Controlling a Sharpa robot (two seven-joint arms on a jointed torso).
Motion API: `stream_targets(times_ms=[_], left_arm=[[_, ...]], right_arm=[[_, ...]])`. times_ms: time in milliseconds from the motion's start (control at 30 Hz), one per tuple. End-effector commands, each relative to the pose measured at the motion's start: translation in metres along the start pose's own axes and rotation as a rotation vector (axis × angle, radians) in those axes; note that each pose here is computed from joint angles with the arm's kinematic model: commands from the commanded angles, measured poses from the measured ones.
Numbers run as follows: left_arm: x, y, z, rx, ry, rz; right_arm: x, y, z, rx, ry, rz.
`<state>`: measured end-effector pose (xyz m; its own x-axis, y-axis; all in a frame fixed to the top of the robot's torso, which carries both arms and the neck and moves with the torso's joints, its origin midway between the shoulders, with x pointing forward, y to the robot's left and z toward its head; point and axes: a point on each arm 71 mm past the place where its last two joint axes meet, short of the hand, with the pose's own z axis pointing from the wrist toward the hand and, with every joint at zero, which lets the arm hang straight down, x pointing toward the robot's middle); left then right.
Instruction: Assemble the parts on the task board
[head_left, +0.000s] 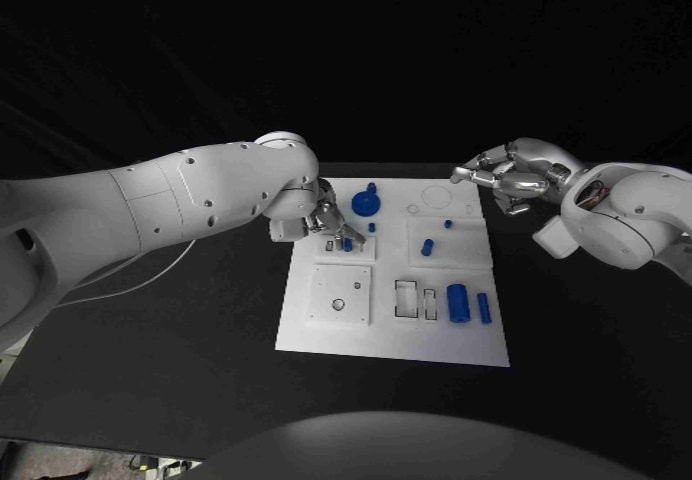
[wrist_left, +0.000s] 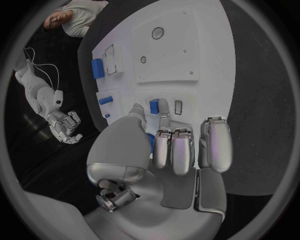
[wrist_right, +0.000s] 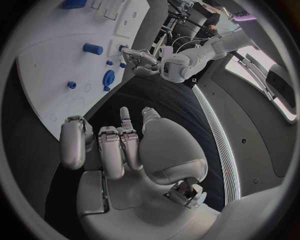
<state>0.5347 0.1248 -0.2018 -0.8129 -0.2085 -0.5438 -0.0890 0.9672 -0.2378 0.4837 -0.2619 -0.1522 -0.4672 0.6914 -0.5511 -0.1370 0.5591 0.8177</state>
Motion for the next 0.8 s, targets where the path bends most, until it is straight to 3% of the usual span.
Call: stream_targets(times_ms=[33, 533, 700, 800], left_arm=[[0.0012, -0.0005, -0.0001, -0.017, 0.007, 0.013], [0.002, 0.0047, -0.0039, -0.005, -0.015, -0.01], [0.0002, 0.0102, -0.0192, 0.014, -0.026, -0.024], [-0.004, 0.0135, -0.0343, 0.036, -0.043, -0.034]], right_arm=[[0.002, 0.0, 0.0, -0.005, 0.018, 0.0], [0.001, 0.0, 0.0, -0.006, 0.014, 0.001], [0.0, -0.001, -0.001, -0.005, 0.009, 0.003], [-0.001, -0.001, -0.002, -0.005, 0.004, 0.004]])
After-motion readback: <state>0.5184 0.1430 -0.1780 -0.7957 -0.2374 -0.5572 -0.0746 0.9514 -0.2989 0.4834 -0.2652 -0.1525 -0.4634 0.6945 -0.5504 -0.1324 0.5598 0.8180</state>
